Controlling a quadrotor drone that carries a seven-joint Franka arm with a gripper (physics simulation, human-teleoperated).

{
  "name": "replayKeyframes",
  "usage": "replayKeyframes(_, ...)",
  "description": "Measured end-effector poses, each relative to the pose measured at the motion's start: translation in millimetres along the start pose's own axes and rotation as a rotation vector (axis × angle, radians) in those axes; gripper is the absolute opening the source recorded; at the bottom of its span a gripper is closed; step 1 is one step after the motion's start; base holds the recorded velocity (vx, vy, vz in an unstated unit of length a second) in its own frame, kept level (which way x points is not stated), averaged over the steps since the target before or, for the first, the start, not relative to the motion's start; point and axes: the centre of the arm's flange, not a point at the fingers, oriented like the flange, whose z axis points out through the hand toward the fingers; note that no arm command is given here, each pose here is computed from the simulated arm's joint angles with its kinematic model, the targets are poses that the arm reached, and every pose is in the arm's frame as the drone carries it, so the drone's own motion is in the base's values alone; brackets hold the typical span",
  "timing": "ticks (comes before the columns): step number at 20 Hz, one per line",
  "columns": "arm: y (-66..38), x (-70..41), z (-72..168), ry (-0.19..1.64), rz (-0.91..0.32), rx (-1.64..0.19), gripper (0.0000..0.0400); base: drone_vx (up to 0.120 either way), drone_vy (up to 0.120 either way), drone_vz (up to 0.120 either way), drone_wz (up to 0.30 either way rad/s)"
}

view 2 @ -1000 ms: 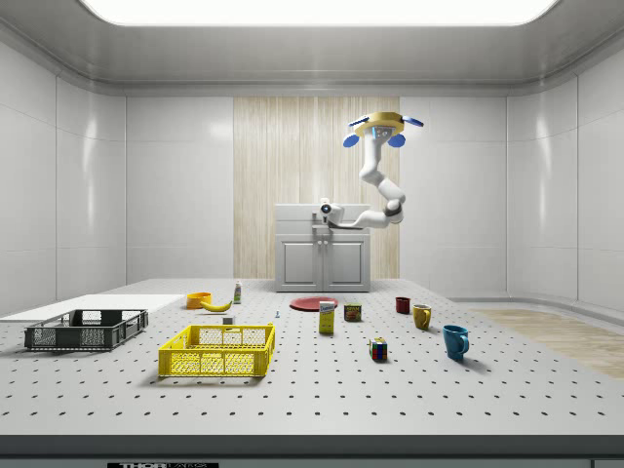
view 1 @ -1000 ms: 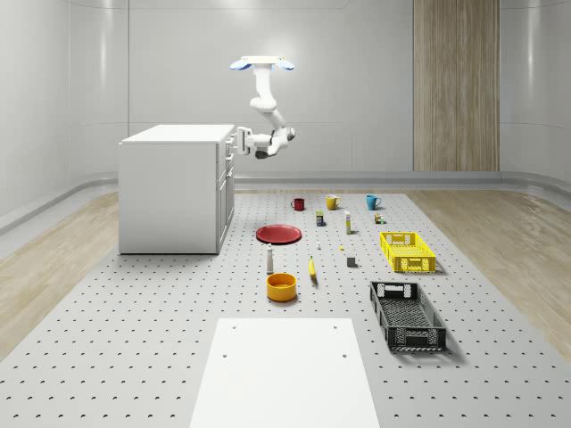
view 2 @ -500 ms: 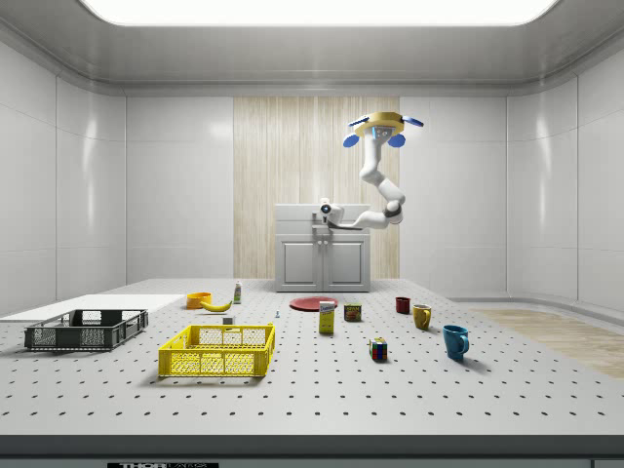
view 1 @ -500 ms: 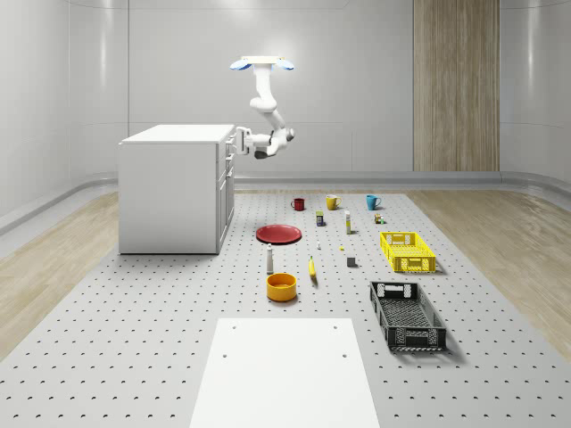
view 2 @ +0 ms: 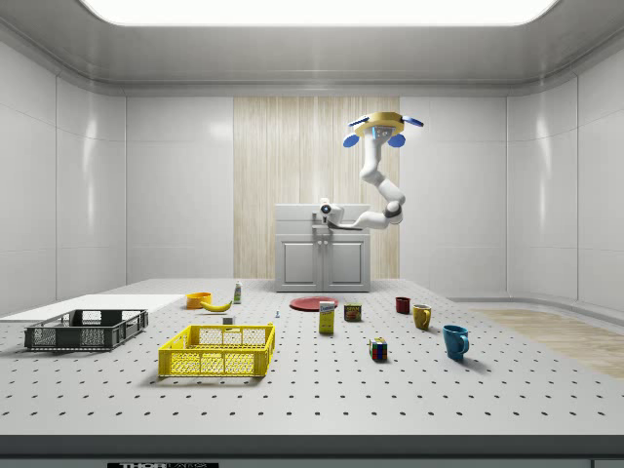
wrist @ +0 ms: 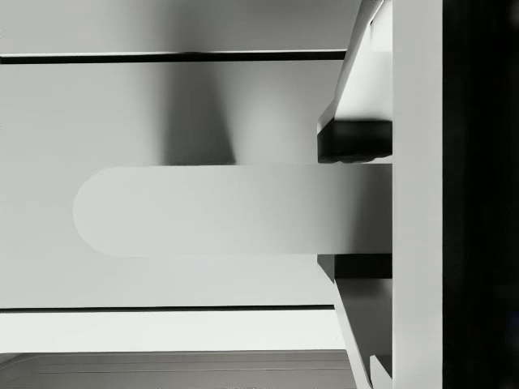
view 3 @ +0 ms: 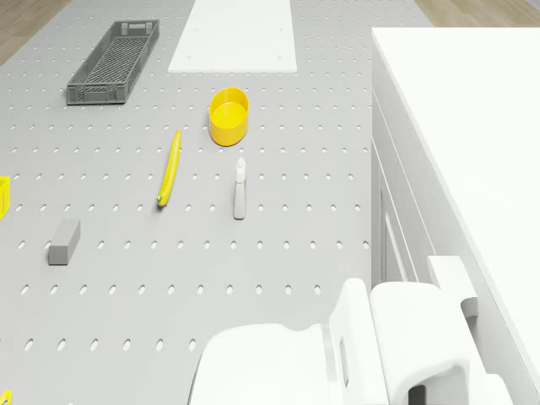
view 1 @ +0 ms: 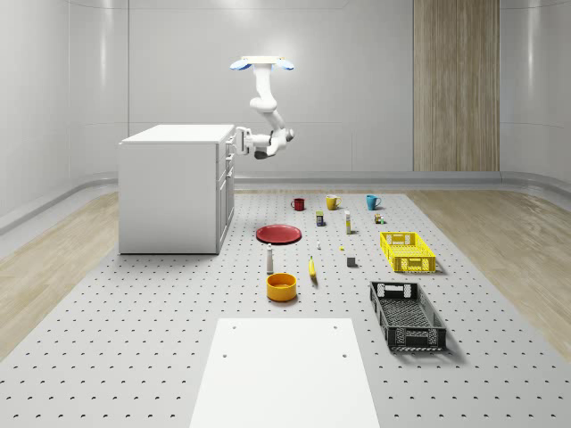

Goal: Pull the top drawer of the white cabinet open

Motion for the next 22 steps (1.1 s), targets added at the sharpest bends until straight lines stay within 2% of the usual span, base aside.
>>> replayKeyframes(6, 0.8, 1.4, -9, -0.002, -0.018, 0.003, 0.0117, 0.000, 0.000, 0.000, 0.000)
replayKeyframes(7, 1.4, 2.4, -11, 0.002, -0.043, -0.001, 0.0133, 0.000, 0.000, 0.000, 0.000)
replayKeyframes(8, 4.2, 6.9, -13, 0.002, -0.073, -0.002, 0.0170, 0.000, 0.000, 0.000, 0.000)
replayKeyframes(9, 9.7, 14.8, -18, 0.032, -0.073, -0.048, 0.0305, 0.000, 0.000, 0.000, 0.000)
replayKeyframes(10, 4.8, 7.3, -27, 0.042, -0.061, -0.065, 0.0276, 0.000, 0.000, 0.000, 0.000)
replayKeyframes(11, 3.7, 6.0, -28, 0.036, -0.056, -0.055, 0.0238, 0.000, 0.000, 0.000, 0.000)
replayKeyframes(12, 4.8, 7.8, -29, 0.029, -0.076, -0.047, 0.0236, 0.000, 0.000, 0.000, 0.000)
replayKeyframes(13, 2.2, 3.6, -31, 0.031, -0.031, -0.046, 0.0208, 0.000, 0.000, 0.000, 0.000)
replayKeyframes(15, 1.6, 2.7, -36, 0.021, -0.028, -0.031, 0.0168, 0.000, 0.000, 0.000, 0.000)
replayKeyframes(18, 1.4, 2.3, -46, 0.010, -0.027, -0.015, 0.0135, 0.000, 0.000, 0.000, 0.000)
replayKeyframes(22, 1.4, 2.0, -63, 0.003, -0.027, -0.004, 0.0116, 0.000, 0.000, 0.000, 0.000)
